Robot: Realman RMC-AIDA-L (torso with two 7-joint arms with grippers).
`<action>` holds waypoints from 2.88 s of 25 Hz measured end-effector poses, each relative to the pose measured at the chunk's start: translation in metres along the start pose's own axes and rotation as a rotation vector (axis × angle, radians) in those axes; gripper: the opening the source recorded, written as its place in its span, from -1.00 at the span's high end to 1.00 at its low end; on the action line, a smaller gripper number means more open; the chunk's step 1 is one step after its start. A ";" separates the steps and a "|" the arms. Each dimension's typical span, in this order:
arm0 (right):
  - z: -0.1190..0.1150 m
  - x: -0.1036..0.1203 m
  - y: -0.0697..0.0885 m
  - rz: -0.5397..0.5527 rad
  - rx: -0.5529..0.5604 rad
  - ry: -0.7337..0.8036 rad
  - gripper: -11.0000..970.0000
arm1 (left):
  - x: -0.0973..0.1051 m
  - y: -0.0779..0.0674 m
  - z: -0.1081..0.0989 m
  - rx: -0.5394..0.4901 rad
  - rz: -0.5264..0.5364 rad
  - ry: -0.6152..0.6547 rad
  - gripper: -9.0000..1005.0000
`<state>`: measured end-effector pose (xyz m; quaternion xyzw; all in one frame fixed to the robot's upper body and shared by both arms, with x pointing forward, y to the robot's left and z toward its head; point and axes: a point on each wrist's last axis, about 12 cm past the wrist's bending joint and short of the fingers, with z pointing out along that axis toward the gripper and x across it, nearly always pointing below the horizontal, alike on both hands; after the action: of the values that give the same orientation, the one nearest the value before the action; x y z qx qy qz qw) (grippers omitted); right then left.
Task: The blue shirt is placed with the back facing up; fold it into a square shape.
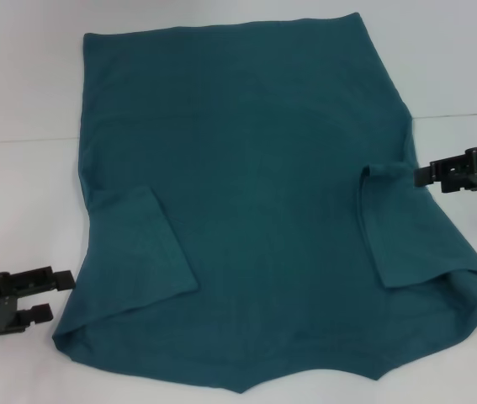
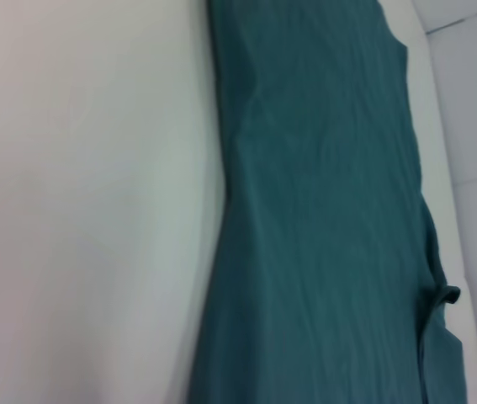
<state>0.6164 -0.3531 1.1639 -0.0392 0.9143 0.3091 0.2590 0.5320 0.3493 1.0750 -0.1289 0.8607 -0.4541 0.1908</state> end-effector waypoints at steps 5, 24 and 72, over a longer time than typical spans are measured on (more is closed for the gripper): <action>0.000 0.000 0.000 -0.001 0.000 0.005 -0.37 | 0.004 0.009 -0.001 -0.050 -0.036 0.003 -0.64; 0.001 -0.001 0.000 -0.003 0.000 -0.007 -0.37 | 0.012 0.013 0.014 -0.096 -0.047 0.033 -0.64; -0.001 0.002 -0.006 0.000 0.005 -0.028 -0.37 | 0.003 0.005 0.022 -0.114 -0.018 0.035 -0.60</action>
<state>0.6150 -0.3582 1.1605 -0.0344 0.9113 0.3074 0.2720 0.5385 0.3348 1.0590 -0.1392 0.8872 -0.4082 0.1641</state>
